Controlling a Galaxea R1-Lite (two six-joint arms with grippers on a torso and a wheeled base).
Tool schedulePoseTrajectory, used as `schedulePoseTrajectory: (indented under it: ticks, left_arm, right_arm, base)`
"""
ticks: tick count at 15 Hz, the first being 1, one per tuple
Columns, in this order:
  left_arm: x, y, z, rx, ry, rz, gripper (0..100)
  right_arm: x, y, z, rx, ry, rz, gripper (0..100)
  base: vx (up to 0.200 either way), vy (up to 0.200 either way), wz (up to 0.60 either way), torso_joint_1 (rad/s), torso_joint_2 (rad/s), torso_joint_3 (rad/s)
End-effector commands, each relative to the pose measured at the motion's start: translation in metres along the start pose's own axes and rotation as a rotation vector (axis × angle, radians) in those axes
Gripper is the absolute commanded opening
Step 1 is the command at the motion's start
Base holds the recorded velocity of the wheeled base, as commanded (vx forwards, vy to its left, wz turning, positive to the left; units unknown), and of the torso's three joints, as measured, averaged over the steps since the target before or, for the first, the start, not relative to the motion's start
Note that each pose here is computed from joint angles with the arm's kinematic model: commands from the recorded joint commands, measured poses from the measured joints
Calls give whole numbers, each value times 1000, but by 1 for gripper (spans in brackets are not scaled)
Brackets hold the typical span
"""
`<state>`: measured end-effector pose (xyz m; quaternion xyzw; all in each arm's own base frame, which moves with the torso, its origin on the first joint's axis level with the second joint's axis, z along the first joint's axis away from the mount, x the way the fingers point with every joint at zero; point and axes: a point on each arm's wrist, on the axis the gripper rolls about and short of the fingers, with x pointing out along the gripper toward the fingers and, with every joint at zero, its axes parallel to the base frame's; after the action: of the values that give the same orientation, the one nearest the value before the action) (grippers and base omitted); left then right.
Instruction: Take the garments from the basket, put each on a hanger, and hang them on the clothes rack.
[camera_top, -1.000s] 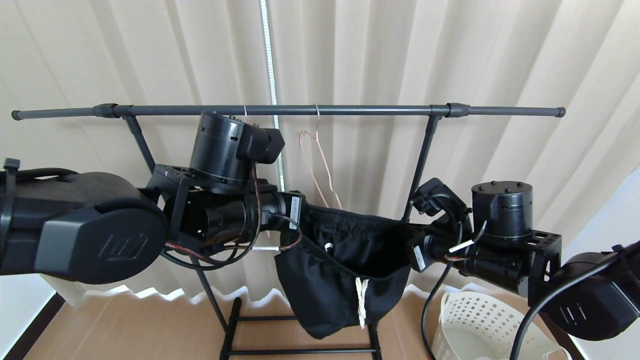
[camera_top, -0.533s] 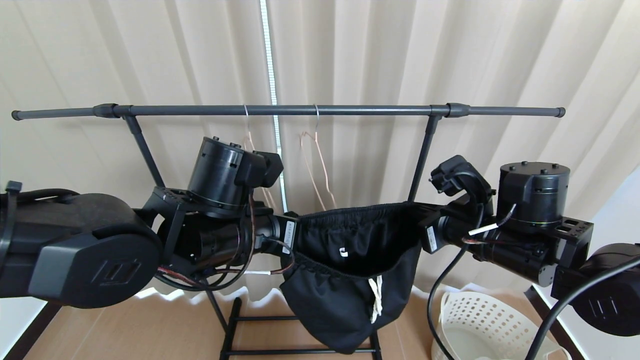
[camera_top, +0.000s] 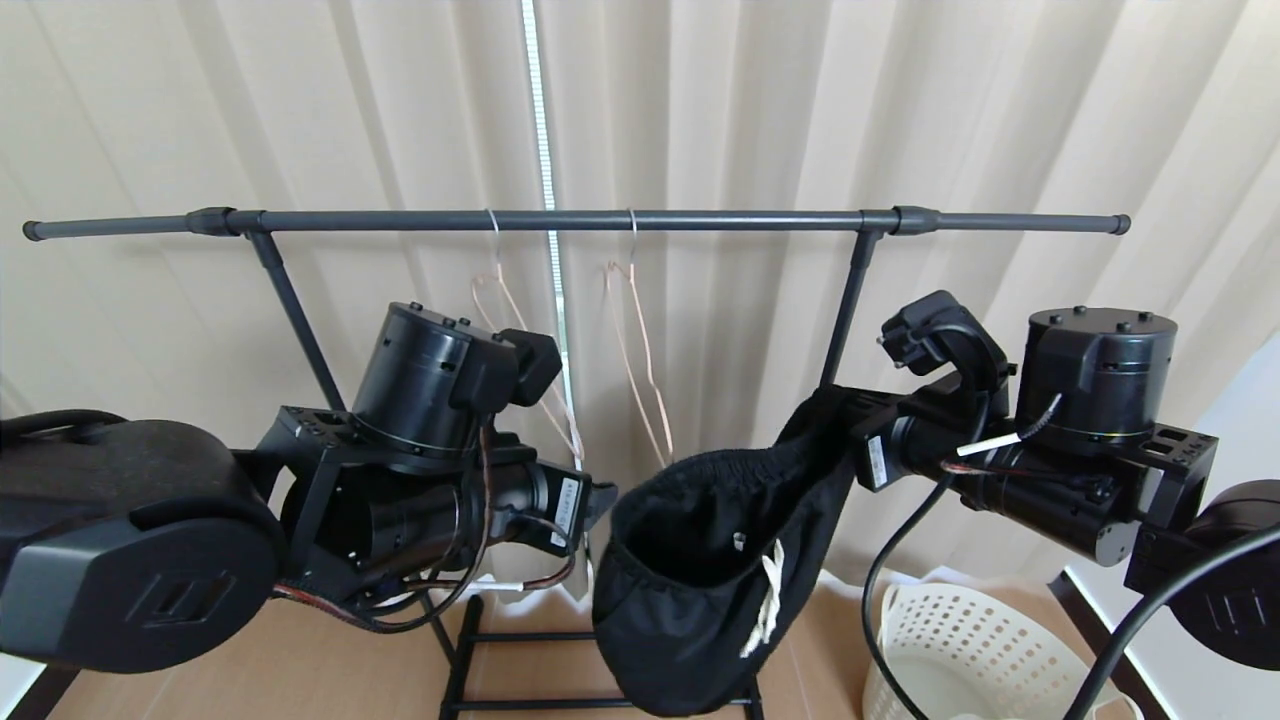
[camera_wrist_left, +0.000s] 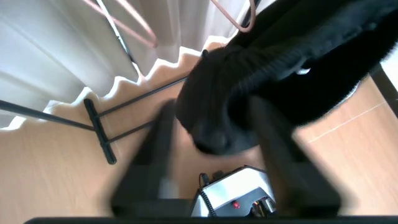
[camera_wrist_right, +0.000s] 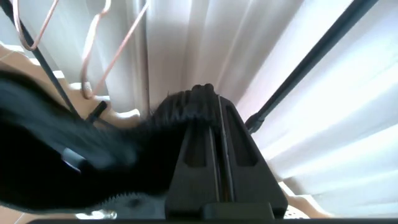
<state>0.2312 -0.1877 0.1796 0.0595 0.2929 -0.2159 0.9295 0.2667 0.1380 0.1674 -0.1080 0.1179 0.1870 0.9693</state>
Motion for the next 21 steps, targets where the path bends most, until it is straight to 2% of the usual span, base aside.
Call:
schedulePoseTrajectory:
  ticks: [1,3,5,7,8,9,11,14,15,17,21]
  left_arm:
    - [-15,3,-1,-3,-20,-17,100]
    - [-17,10,2,-19,-33,-5,100]
    - [-9,26,14,-61,-54,49,100]
    - [15,40,27,-94,-58,123,100]
    - [17,41,28,-96,-59,129,100]
    - [38,48,39,-119,-69,179,100]
    - [65,55,51,-150,-77,200,100]
    - [93,56,64,-177,-102,209,100]
    - [93,56,64,-177,-102,209,100]
    - [123,58,69,-184,-117,286,100]
    - [154,60,70,-208,-128,314,100]
  right_arm:
    - [0,0,0,-1,-2,1,0]
    - [0,0,0,-1,-2,1,0]
    - [-1,1,0,-1,-2,1,0]
    - [-2,1,0,-1,0,1,0]
    - [-2,1,0,-1,0,1,0]
    - [-2,1,-1,-1,0,1,0]
    - [-4,0,1,0,-7,-6,0]
    - [-4,0,1,-1,-3,-26,0]
    - [-4,0,1,-1,-3,-26,0]
    - [-2,0,0,-1,0,-25,0]
    - [0,1,-2,-3,8,-23,0]
  base:
    - [0,0,0,0,0,0]
    - [0,0,0,0,0,0]
    - [0,0,0,0,0,0]
    - [0,0,0,0,0,0]
    - [0,0,0,0,0,0]
    - [0,0,0,0,0,0]
    - [0,0,0,0,0,0]
    - [0,0,0,0,0,0]
    - [0,0,0,0,0,0]
    - [0,0,0,0,0,0]
    - [0,0,0,0,0,0]
